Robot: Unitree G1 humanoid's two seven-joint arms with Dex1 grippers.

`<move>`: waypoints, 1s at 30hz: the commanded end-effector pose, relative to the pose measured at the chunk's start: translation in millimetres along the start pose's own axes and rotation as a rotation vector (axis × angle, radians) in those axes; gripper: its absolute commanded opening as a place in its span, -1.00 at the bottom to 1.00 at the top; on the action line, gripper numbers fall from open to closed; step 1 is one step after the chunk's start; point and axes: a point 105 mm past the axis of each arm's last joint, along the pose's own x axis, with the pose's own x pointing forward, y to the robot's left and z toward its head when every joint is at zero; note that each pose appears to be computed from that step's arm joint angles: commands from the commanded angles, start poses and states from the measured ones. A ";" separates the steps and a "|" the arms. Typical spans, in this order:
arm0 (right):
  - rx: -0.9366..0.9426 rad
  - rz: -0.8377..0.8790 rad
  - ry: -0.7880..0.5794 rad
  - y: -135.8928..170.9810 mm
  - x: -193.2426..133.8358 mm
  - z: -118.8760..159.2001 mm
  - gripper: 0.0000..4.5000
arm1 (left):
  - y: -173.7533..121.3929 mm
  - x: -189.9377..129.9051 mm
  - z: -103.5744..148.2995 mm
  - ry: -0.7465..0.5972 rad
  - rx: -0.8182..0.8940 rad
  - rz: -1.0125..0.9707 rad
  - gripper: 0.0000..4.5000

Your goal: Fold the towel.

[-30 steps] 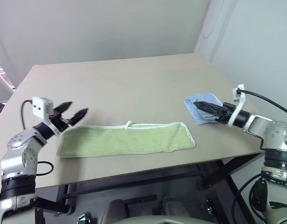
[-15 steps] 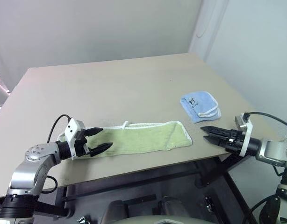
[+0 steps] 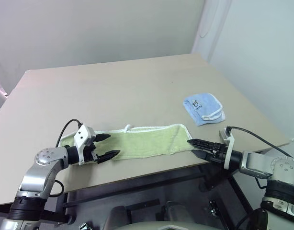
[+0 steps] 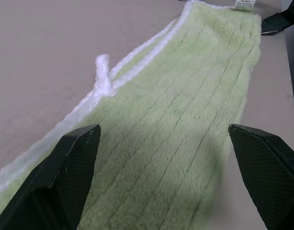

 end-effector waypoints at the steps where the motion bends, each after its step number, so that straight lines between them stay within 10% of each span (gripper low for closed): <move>1: -0.010 0.000 -0.035 6.7 9.1 5.2 1.00 | -0.2 2.2 10.9 -0.022 0.048 -0.004 1.00; 4: 0.022 -0.067 -0.100 -4.3 11.5 12.6 1.00 | 0.4 2.1 6.7 -0.008 0.054 0.003 1.00; 17: 0.106 0.030 -0.233 7.3 11.7 34.5 -0.98 | 7.8 5.3 10.0 -0.017 0.062 0.022 1.00; 30: 0.042 -0.032 -0.254 -3.4 -66.8 41.5 -0.98 | 15.4 6.3 7.8 -0.039 0.038 0.076 1.00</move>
